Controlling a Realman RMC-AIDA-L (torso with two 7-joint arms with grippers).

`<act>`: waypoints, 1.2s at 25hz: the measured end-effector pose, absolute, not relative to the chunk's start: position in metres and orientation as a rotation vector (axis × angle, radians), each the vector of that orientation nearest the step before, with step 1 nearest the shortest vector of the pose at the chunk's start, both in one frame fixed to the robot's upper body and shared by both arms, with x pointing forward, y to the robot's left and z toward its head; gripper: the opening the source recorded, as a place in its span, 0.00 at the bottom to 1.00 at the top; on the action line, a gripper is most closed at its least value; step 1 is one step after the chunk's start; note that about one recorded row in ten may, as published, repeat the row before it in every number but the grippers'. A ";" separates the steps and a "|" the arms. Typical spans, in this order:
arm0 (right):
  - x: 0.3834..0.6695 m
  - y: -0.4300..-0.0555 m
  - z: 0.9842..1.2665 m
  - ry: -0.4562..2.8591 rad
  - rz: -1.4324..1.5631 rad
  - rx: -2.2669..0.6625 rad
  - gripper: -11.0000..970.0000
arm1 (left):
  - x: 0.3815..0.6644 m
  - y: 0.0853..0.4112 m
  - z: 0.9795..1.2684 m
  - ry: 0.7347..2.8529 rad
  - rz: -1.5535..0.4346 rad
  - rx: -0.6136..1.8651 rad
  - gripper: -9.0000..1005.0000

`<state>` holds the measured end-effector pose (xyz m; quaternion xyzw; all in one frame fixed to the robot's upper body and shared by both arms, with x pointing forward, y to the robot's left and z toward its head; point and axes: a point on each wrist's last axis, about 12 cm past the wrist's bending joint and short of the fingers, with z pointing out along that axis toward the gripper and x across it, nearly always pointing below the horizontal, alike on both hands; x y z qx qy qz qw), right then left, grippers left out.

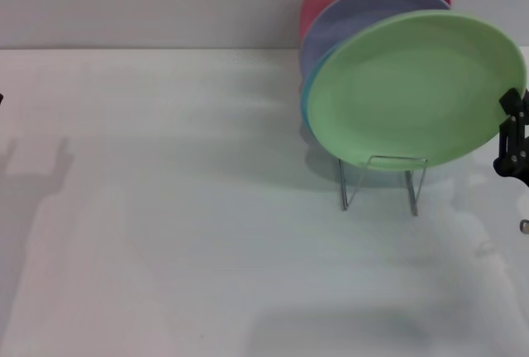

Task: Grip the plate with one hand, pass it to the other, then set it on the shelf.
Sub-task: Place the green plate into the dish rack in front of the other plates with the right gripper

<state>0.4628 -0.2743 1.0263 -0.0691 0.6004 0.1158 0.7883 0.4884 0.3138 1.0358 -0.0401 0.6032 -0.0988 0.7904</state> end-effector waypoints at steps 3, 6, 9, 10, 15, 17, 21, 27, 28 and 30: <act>0.463 -0.275 1.025 1.303 0.247 -0.147 0.04 | 0.488 0.314 1.036 1.299 -0.212 -0.088 0.81; 0.463 -0.275 1.025 1.305 0.246 -0.147 0.04 | 0.487 0.314 1.036 1.294 -0.212 -0.088 0.81; 0.463 -0.275 1.025 1.303 0.247 -0.148 0.04 | 0.486 0.315 1.036 1.289 -0.213 -0.088 0.81; 0.463 -0.275 1.025 1.303 0.247 -0.148 0.04 | 0.486 0.315 1.036 1.289 -0.213 -0.088 0.81; 0.463 -0.275 1.025 1.305 0.246 -0.150 0.04 | 0.486 0.315 1.037 1.283 -0.213 -0.087 0.81; 0.464 -0.275 1.025 1.306 0.246 -0.150 0.04 | 0.486 0.315 1.037 1.280 -0.213 -0.087 0.81; 0.465 -0.274 1.025 1.311 0.248 -0.152 0.12 | 0.486 0.315 1.037 1.279 -0.213 -0.086 0.81; 0.464 -0.272 1.025 1.304 0.266 -0.159 0.18 | 0.485 0.315 1.038 1.273 -0.216 -0.086 0.81; 0.463 -0.272 1.026 1.297 0.274 -0.167 0.18 | 0.485 0.315 1.038 1.273 -0.215 -0.087 0.81; 0.462 -0.272 1.026 1.294 0.277 -0.170 0.19 | 0.484 0.315 1.038 1.273 -0.214 -0.088 0.81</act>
